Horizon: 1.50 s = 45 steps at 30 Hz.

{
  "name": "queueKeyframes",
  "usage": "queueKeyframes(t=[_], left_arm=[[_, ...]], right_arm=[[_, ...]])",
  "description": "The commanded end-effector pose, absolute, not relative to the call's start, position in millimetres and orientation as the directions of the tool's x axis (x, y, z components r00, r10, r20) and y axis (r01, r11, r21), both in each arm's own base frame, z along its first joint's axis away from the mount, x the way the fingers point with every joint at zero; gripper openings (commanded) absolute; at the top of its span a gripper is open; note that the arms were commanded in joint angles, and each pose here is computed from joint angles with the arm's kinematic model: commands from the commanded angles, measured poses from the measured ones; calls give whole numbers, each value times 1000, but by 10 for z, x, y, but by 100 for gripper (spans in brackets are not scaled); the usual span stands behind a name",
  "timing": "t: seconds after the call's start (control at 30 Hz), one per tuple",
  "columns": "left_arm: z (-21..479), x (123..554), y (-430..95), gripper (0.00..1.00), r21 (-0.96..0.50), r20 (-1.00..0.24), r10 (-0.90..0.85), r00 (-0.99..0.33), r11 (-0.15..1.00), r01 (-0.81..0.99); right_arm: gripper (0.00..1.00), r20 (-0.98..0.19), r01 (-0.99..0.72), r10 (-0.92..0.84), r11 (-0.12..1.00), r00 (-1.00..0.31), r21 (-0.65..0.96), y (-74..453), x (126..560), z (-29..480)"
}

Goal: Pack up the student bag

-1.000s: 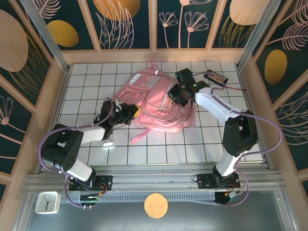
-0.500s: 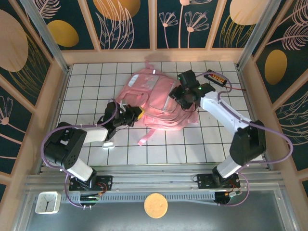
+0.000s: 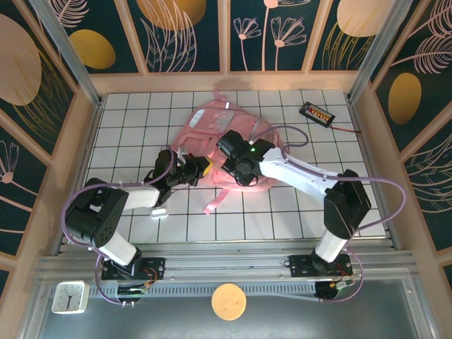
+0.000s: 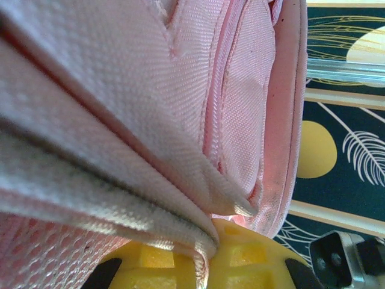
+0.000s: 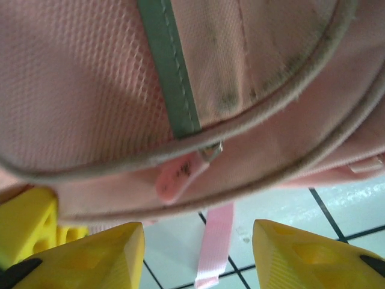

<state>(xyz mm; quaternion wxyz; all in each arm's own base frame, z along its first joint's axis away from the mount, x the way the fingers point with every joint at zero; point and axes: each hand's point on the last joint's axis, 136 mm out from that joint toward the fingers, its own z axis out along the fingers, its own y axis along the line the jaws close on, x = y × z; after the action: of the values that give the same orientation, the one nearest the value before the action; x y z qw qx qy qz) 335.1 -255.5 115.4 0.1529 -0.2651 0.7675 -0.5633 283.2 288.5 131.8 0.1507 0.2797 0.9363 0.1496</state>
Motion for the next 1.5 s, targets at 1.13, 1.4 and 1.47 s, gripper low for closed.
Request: queueKeyframes(t=[1.13, 1.4, 1.47], left_arm=[[1613, 3435, -2750, 0, -985, 25, -535, -844, 133, -113], [1341, 3527, -2335, 0, -960, 12, -575, -818, 224, -171], [1296, 3580, -2187, 0, -950, -8, -589, -808, 256, -177]], right_arm=[[0, -320, 439, 473, 881, -821, 178, 2587, 3038, 1059], [0, -309, 354, 371, 928, -876, 113, 2225, 2742, 1016], [0, -315, 335, 352, 936, -881, 110, 2116, 2723, 1029]])
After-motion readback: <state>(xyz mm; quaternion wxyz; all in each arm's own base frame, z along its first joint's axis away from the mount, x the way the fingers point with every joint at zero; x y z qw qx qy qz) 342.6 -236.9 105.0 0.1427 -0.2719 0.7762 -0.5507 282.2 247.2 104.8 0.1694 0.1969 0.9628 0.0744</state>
